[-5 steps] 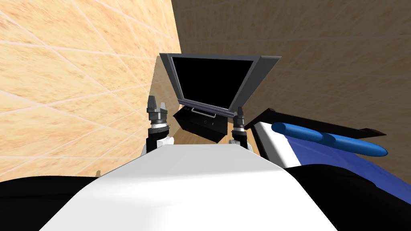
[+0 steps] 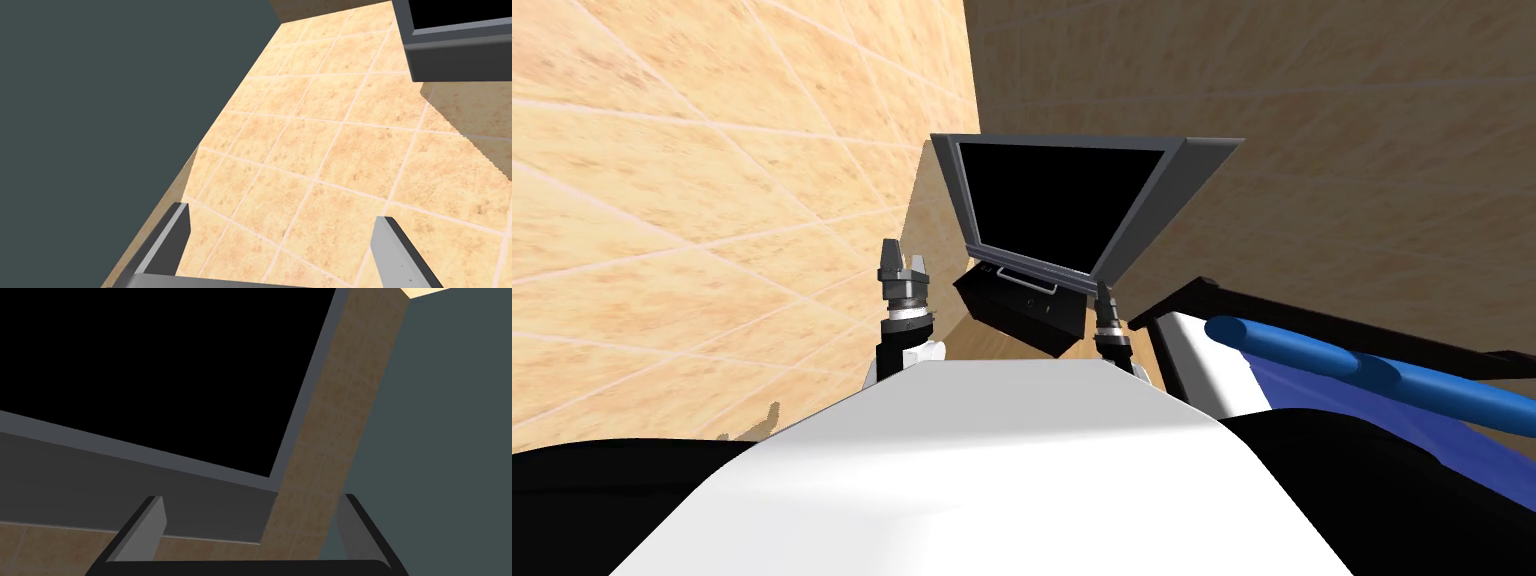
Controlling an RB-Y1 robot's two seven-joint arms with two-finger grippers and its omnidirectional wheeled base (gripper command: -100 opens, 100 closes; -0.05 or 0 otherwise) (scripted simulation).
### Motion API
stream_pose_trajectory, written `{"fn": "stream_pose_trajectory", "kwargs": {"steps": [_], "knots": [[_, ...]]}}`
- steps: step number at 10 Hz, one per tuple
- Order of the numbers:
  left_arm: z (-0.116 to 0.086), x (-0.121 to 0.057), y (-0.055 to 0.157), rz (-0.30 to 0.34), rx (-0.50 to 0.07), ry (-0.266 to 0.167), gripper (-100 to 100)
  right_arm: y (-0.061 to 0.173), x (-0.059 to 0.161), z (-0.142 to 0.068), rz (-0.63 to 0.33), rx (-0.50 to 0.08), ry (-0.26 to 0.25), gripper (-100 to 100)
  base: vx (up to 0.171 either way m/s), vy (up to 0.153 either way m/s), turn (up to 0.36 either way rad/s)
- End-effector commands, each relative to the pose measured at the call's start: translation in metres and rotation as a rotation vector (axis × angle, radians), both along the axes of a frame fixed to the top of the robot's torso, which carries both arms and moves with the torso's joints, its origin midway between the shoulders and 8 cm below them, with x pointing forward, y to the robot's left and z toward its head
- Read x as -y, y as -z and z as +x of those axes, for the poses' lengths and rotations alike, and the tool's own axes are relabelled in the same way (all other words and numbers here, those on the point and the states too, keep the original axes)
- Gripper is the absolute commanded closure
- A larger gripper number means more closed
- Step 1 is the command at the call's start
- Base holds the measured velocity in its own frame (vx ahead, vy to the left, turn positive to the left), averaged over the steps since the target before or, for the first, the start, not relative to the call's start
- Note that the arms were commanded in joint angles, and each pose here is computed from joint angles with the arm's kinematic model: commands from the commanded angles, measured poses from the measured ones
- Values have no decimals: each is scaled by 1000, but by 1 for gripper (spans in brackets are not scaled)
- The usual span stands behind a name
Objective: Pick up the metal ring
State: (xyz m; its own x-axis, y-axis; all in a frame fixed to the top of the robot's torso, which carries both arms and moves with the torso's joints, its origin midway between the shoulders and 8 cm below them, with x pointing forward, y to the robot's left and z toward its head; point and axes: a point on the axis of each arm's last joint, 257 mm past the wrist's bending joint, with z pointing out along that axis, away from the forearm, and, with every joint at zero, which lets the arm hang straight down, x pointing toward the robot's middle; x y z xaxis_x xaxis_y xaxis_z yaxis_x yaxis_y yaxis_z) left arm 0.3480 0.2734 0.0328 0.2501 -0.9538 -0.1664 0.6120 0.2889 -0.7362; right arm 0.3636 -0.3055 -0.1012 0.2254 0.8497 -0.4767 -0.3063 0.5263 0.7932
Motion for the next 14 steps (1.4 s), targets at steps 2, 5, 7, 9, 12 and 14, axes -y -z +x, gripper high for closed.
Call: {"fn": "stream_pose_trajectory", "kwargs": {"steps": [2,5,7,9,12,14], "knots": [[0,0,0,0,0,0,0,55,27,-8,-111,-144,62,-100,-47,17,252],[0,0,0,0,0,0,0,100,55,-25,-203,-264,119,-100,-43,17,191],[0,0,0,0,0,0,0,106,57,-26,-200,-277,122,-100,-23,9,50],[0,0,0,0,0,0,0,151,89,-53,-295,-408,181,-100,-34,23,272],[0,0,0,0,0,0,0,187,108,-76,-337,-506,213,-100,-33,19,187],[0,0,0,0,0,0,0,233,142,-121,-433,-661,264,-100,-31,30,308]]}}
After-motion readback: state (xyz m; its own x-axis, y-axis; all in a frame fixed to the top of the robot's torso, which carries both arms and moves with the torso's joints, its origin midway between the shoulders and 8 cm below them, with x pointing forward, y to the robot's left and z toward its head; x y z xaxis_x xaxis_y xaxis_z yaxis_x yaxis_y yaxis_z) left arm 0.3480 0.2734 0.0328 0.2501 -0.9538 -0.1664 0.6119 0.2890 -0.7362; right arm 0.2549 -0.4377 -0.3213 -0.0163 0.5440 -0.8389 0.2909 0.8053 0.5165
